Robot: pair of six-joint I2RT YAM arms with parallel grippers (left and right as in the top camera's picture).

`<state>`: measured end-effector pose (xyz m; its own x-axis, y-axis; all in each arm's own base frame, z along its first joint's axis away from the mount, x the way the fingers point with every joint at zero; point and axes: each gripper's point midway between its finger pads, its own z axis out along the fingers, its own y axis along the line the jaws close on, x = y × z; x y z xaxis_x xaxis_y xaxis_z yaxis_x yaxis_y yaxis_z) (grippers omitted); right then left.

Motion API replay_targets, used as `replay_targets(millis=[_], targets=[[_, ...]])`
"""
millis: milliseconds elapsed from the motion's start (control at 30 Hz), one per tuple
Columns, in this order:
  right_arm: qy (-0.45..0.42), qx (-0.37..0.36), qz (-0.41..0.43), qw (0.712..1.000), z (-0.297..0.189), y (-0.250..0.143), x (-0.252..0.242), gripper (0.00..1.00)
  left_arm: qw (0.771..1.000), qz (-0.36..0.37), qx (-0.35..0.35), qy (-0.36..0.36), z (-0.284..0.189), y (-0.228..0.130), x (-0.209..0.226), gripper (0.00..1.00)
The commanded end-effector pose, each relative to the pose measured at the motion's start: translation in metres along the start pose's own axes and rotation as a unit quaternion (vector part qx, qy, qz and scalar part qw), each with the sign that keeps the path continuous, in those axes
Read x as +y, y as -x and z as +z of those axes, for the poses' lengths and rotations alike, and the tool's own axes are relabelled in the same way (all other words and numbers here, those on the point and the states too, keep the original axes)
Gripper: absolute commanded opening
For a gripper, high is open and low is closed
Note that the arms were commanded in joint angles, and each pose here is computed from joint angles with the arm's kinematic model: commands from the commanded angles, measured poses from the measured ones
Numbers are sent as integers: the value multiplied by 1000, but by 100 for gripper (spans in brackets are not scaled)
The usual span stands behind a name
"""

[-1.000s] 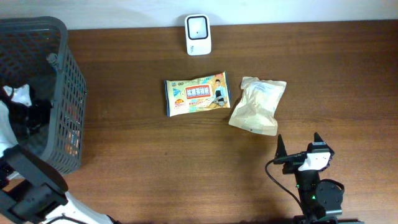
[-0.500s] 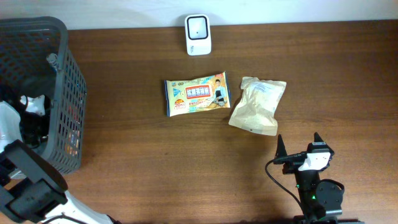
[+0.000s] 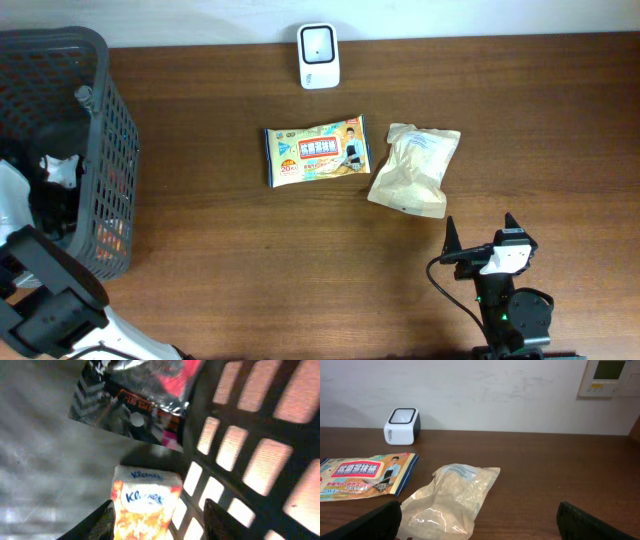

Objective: Scan the item barcode
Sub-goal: 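Reach into the basket and grasp the white Kleenex pack with left gripper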

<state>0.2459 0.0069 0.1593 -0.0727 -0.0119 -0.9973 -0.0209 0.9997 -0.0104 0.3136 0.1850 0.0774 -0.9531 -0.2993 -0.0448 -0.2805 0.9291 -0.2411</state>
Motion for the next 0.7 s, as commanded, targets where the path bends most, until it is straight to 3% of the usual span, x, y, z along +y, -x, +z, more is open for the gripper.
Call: replay_targets(millis=[0, 167, 333, 667], targets=[[2, 3, -3, 1000, 0, -4, 1, 99, 1000, 23, -16, -9, -17, 9, -8, 52], [2, 3, -3, 1000, 0, -4, 1, 99, 1000, 9, 23, 7, -2, -10, -2, 47], [2, 3, -3, 1000, 0, -4, 1, 98, 985, -87, 78, 126, 22, -42, 37, 45], [2, 3, -3, 1000, 0, -4, 1, 99, 983, -106, 72, 128, 41, -47, 39, 52]])
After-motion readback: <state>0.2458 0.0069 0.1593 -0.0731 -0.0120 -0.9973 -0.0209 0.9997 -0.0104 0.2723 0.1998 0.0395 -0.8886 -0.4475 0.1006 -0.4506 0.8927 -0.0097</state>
